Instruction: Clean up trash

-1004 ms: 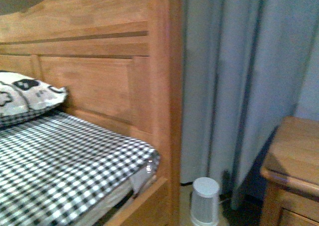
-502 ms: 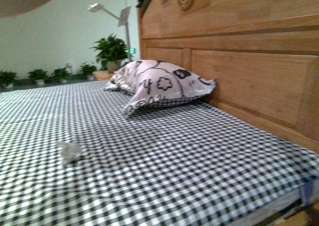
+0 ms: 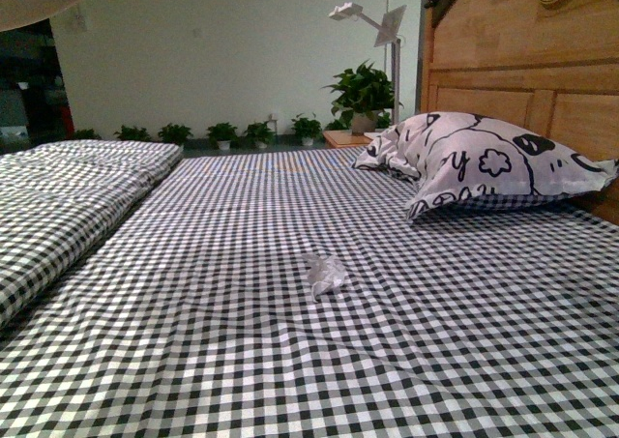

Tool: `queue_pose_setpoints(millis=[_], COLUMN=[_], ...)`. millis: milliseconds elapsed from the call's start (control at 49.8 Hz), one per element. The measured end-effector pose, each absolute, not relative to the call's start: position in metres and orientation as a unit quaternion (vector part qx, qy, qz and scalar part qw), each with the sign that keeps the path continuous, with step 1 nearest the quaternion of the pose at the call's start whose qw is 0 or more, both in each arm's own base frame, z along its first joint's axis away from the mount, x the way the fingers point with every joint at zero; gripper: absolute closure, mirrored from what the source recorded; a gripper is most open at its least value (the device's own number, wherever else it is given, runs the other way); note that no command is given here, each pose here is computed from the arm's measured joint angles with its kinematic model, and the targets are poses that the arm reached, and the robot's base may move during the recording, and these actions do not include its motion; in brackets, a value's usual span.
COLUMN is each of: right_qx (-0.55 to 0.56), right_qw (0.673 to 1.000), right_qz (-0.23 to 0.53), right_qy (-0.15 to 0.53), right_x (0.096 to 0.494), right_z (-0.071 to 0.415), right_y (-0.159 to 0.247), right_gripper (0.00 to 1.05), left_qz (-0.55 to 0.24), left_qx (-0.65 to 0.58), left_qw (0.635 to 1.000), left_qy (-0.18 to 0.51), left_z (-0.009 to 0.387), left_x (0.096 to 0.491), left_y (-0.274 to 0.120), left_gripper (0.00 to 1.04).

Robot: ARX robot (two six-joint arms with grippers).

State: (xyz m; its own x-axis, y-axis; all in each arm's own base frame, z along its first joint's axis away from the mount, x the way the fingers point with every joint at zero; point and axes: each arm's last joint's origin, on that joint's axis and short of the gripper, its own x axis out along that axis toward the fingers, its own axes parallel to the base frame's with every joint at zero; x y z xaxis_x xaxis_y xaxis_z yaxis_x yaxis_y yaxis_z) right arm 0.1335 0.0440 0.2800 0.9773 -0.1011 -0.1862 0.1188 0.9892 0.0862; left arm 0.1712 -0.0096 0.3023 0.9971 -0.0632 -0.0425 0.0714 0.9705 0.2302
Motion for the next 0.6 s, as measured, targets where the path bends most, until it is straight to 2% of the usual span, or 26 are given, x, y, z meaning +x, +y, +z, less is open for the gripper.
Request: queue_pose_setpoints(millis=[261, 361, 442, 602], right_qx=[0.049, 0.049, 0.049, 0.049], right_qw=[0.993, 0.993, 0.993, 0.993], right_qz=[-0.061, -0.061, -0.061, -0.061], right_qy=[0.089, 0.090, 0.089, 0.089], right_x=[0.133, 0.133, 0.133, 0.133], right_z=[0.280, 0.280, 0.280, 0.280], right_y=[0.043, 0.043, 0.043, 0.043], right_gripper=[0.84, 0.84, 0.84, 0.84], left_qz=[-0.037, -0.015, -0.022, -0.047], left_qx=[0.113, 0.037, 0.014, 0.023], left_qw=[0.993, 0.991, 0.987, 0.989], left_qy=[0.023, 0.129, 0.158, 0.138], left_z=[0.301, 0.302, 0.298, 0.319], left_x=[0.172, 0.177, 0.189, 0.216], left_y=[-0.010, -0.010, -0.006, 0.000], left_gripper=[0.79, 0.79, 0.79, 0.79])
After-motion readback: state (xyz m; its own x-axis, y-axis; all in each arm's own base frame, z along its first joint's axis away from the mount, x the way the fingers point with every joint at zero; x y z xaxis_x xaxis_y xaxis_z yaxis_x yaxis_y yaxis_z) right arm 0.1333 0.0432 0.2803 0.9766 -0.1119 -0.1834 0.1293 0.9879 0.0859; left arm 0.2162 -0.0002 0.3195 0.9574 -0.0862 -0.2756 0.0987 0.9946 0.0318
